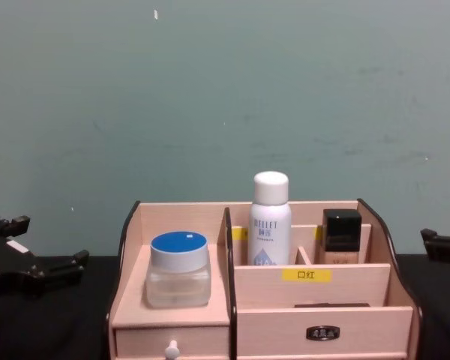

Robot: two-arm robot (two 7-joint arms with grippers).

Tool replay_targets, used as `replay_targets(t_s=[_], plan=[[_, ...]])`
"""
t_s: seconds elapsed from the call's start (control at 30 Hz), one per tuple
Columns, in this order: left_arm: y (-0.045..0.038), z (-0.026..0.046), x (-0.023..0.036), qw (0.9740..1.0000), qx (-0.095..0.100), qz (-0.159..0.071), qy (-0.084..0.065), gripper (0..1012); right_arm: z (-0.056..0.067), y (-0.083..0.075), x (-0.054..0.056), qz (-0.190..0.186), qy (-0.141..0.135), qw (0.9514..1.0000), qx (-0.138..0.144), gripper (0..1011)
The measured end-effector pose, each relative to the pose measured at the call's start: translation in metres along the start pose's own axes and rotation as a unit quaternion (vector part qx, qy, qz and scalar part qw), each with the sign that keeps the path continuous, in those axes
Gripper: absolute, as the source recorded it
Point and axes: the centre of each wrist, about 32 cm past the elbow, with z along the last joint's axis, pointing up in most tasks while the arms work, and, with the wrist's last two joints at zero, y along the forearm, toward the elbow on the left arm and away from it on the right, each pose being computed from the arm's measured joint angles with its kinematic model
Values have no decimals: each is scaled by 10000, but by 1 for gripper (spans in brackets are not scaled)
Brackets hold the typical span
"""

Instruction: Pick up the facial cleanser and watermelon frost from the table and place them into the tiered storage box.

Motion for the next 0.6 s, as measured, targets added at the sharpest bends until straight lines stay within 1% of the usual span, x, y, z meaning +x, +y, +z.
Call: replay_targets(t_s=[0.6], plan=[[0, 0, 0, 10000, 0, 0, 0, 1001, 5, -2, 2, -2, 5, 10000, 13, 1002]])
